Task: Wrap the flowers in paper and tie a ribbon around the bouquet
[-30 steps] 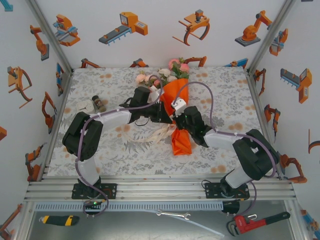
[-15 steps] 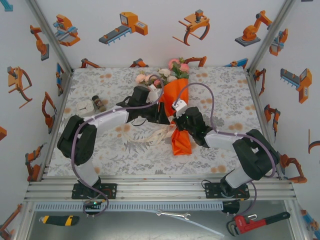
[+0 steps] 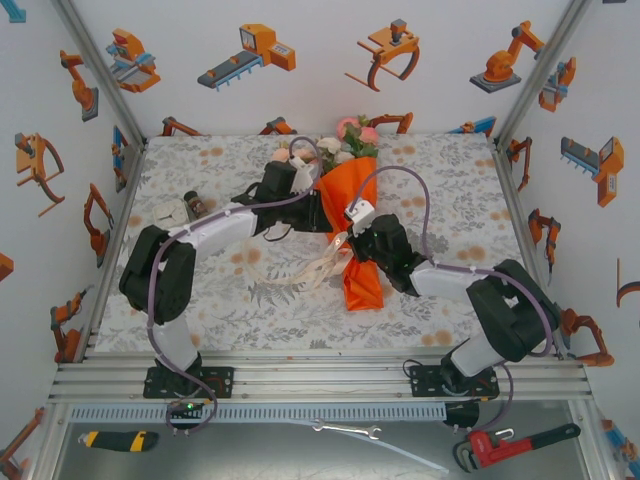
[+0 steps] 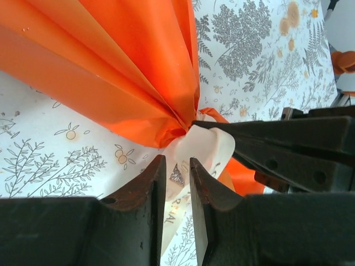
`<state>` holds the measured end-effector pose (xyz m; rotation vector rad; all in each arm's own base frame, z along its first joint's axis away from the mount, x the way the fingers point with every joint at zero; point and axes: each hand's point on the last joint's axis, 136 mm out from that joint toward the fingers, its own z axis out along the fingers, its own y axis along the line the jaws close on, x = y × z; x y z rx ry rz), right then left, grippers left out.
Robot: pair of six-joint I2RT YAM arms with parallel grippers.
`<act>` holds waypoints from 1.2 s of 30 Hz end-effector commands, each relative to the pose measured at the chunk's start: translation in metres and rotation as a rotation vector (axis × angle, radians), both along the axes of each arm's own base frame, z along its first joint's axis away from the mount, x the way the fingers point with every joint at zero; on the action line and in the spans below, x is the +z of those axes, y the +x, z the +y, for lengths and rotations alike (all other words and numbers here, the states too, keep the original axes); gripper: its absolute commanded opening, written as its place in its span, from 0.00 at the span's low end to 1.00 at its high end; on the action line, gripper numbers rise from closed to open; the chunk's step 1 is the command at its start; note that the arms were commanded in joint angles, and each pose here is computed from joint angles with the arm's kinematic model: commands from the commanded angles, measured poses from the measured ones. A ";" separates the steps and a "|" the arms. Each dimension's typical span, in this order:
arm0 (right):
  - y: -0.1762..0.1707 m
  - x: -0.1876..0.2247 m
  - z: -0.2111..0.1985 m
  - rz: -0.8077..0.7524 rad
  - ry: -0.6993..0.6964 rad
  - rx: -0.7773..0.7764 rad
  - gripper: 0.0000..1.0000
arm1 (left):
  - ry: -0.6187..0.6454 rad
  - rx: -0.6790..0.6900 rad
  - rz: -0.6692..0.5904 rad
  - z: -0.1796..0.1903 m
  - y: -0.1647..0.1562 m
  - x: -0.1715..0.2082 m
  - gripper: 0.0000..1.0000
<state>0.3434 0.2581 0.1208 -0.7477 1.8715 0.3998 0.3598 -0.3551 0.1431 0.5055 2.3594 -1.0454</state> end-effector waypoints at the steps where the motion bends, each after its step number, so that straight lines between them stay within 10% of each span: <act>1: 0.001 0.014 0.001 -0.041 0.034 0.013 0.00 | -0.068 -0.021 0.044 -0.014 0.000 0.004 0.28; 19: 0.002 0.014 0.007 -0.029 0.039 0.032 0.00 | -0.042 -0.092 0.068 -0.027 -0.015 -0.014 0.45; 29: -0.002 0.013 0.010 -0.007 0.031 0.064 0.04 | -0.037 -0.100 0.072 -0.034 -0.010 -0.015 0.12; 36: -0.009 0.022 0.003 -0.011 0.052 0.049 0.33 | 0.015 -0.037 0.042 -0.019 -0.004 -0.017 0.00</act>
